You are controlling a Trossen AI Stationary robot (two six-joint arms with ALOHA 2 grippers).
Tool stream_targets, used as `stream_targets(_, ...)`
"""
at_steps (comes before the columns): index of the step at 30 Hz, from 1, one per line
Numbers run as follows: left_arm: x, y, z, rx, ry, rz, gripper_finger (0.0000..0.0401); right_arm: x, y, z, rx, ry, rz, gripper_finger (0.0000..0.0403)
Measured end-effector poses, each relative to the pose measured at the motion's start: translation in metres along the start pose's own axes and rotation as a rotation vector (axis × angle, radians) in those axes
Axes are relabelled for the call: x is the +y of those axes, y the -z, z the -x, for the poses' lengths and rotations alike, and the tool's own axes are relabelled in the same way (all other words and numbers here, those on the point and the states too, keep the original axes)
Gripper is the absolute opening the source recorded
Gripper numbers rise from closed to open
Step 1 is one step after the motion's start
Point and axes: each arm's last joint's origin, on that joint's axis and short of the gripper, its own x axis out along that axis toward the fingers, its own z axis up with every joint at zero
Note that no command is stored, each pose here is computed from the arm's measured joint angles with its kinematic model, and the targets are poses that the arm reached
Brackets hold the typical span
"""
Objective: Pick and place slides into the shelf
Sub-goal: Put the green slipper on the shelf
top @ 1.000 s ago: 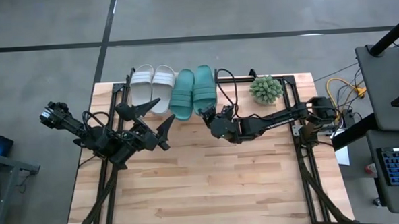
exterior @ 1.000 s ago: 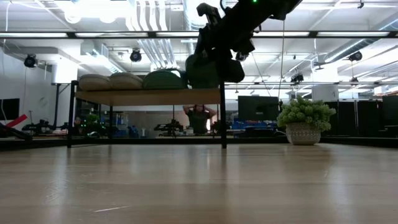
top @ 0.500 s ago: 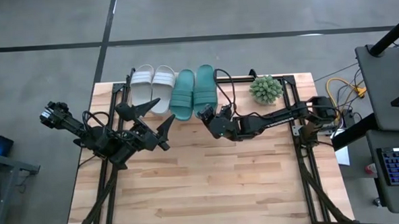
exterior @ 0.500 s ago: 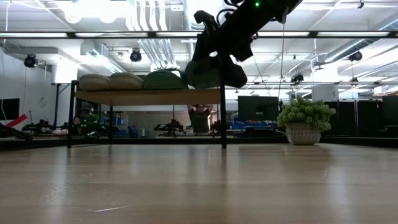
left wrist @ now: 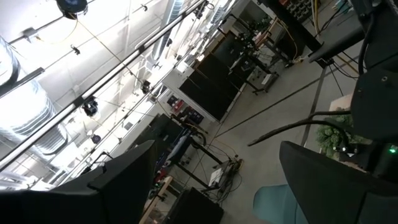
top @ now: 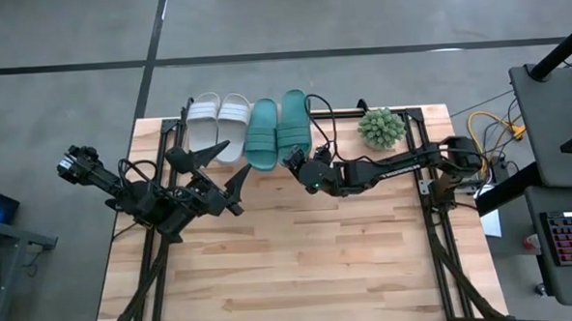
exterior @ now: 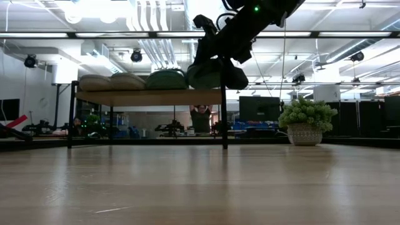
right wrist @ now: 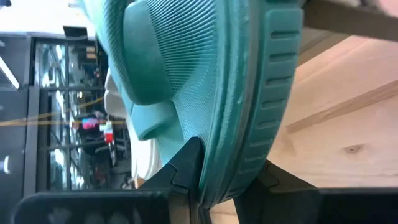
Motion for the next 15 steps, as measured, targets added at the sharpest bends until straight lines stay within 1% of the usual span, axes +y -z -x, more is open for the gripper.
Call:
stream_targets(4, 0.0, 0.0, 0.0, 0.0, 0.0, 0.005, 0.0323, 0.001, -0.002, -0.002, 0.021, 0.001, 0.025, 0.0061)
stream_targets(15, 0.0, 0.0, 0.0, 0.0, 0.0, 0.005, 0.0323, 0.004, -0.011, -0.009, 0.05, 0.019, 0.04, 0.0063)
